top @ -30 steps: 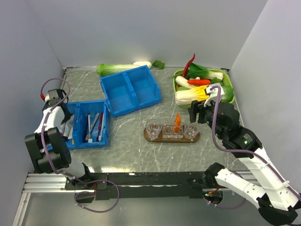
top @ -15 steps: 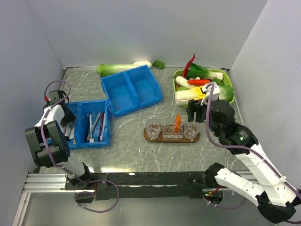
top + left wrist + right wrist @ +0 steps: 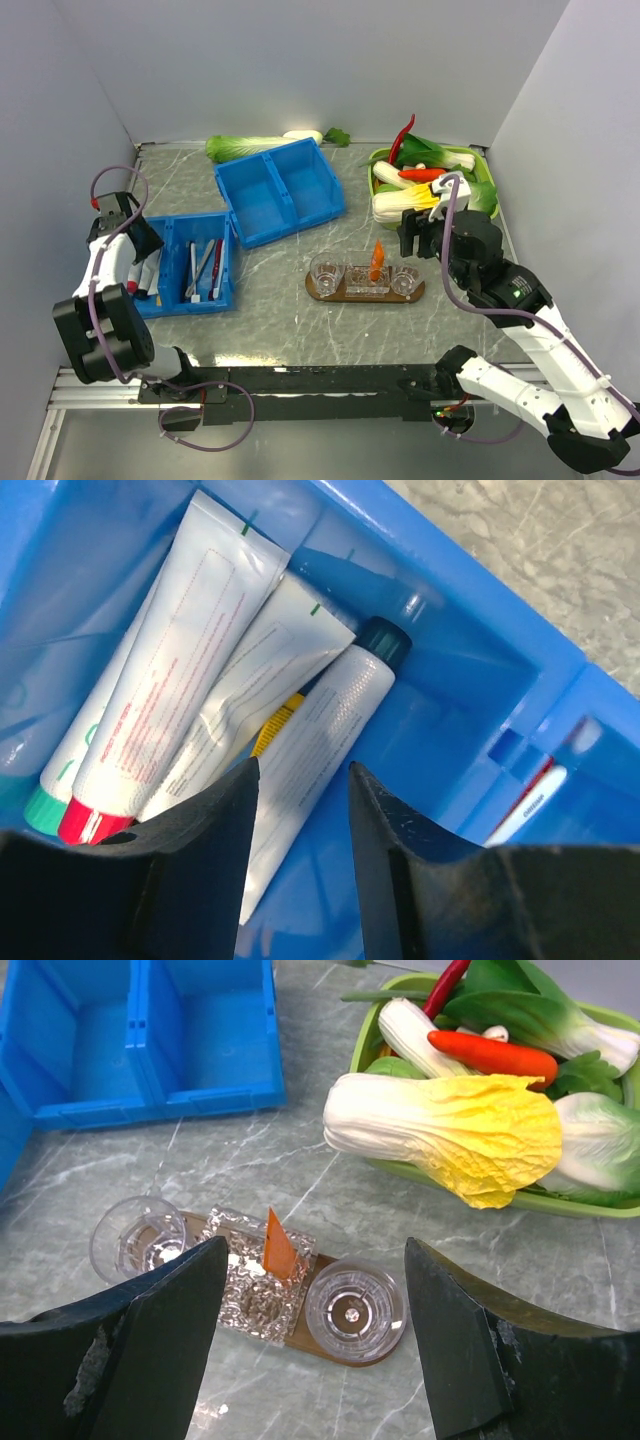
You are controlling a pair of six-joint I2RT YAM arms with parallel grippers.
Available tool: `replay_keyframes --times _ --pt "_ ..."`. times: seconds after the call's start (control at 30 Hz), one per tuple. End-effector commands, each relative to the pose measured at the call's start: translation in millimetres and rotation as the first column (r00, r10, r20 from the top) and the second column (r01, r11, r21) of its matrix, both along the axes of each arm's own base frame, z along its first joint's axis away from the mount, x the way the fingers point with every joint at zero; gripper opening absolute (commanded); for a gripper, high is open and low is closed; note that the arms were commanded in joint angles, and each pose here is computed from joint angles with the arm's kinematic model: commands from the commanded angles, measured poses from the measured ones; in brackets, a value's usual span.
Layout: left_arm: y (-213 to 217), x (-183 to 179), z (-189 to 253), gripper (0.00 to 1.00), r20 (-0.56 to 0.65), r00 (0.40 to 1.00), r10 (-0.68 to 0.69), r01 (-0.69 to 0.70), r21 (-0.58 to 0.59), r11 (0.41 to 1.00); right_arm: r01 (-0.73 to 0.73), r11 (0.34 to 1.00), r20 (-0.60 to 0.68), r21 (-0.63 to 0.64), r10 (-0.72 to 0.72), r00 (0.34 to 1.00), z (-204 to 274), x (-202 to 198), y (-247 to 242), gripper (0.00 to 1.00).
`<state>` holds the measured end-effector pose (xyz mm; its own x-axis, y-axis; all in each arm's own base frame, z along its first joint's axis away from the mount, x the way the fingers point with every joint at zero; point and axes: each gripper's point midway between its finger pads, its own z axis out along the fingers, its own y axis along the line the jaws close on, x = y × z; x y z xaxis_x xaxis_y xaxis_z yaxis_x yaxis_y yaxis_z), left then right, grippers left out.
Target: Prepare toiletry sets of a toothbrush and toothpaste on the tray
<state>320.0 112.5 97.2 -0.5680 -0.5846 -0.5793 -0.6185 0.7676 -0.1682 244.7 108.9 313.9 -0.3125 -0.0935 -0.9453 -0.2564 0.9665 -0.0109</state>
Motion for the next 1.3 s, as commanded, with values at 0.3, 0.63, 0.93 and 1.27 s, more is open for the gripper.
replay_keyframes --times 0.3,0.63,0.93,1.27 --pt "-14.0 7.1 -38.4 0.45 -0.115 0.989 -0.092 0.077 -0.124 0.989 0.032 0.999 0.075 0.026 -0.034 0.997 41.3 0.0 -9.2 0.79" --pt "8.4 11.0 -47.0 0.44 -0.174 0.984 -0.028 0.022 -0.042 0.999 0.011 0.999 0.066 0.043 -0.013 0.998 39.1 5.5 0.7 0.79" --pt "29.1 5.3 -41.0 0.46 -0.194 0.979 0.069 -0.049 0.104 0.993 0.005 0.999 0.072 0.046 -0.008 0.997 36.5 3.1 -0.2 0.79" --pt "23.1 -0.9 -51.1 0.56 -0.276 0.959 0.065 -0.008 0.201 0.980 0.018 0.999 0.100 0.043 -0.022 0.995 36.9 -2.8 -8.9 0.80"
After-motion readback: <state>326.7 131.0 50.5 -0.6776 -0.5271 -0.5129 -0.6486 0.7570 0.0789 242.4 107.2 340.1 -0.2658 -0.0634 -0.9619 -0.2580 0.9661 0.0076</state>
